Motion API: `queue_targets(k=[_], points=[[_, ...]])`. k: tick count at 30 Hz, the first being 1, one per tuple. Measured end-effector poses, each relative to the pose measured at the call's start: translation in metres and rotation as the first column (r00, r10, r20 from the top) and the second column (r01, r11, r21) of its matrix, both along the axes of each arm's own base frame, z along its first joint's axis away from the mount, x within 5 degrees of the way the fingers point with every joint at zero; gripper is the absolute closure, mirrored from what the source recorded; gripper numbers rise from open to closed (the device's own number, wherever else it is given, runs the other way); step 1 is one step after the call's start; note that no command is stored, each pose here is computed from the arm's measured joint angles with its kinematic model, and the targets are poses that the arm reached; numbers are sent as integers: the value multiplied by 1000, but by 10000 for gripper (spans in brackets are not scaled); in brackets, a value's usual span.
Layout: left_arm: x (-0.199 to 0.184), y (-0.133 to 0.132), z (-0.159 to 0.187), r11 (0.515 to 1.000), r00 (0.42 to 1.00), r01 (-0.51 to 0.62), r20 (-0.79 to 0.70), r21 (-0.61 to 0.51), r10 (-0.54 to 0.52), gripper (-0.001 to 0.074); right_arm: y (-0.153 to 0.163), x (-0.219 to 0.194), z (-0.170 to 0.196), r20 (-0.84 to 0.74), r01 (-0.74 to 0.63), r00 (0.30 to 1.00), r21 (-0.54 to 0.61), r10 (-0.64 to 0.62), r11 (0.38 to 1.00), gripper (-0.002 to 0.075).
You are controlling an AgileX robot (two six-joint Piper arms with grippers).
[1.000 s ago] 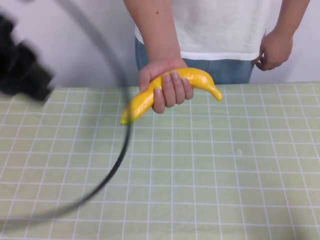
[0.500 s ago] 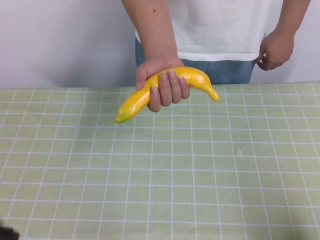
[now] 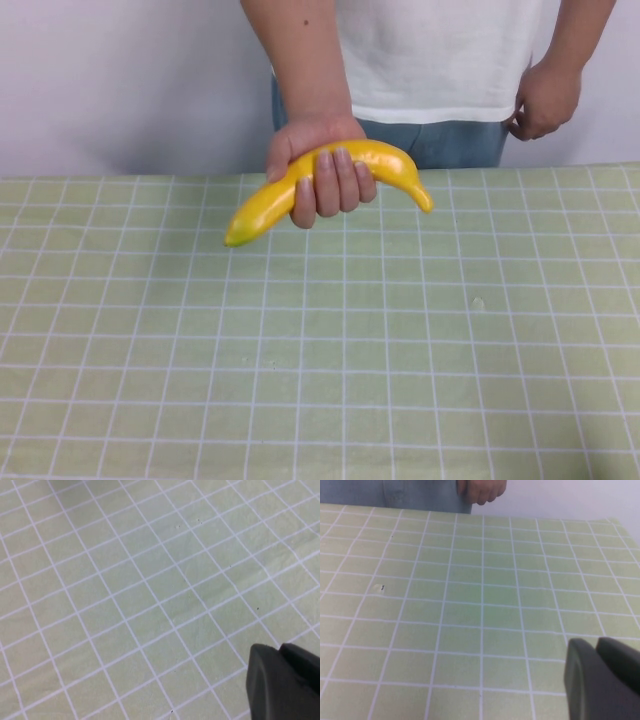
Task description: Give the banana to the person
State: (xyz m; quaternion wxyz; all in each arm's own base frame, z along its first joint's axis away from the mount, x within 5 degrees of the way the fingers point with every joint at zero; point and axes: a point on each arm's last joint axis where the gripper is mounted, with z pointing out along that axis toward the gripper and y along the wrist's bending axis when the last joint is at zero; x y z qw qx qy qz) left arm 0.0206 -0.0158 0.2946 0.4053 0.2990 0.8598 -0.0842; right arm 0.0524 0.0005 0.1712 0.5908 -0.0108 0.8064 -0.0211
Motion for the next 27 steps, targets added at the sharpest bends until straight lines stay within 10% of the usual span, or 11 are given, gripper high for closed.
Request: queue_targets(k=[11, 22, 27], points=[[7, 5, -7, 999, 983, -37, 181, 16, 34, 732, 0, 0, 0, 0, 0, 1000, 0, 0, 1000, 733], [20, 4, -35, 928, 691, -115, 642, -355, 331, 732, 0, 0, 0, 0, 0, 1000, 0, 0, 1000, 733], [32, 4, -78, 917, 687, -155, 627, -368, 368, 732, 0, 0, 0, 0, 0, 1000, 0, 0, 1000, 733]])
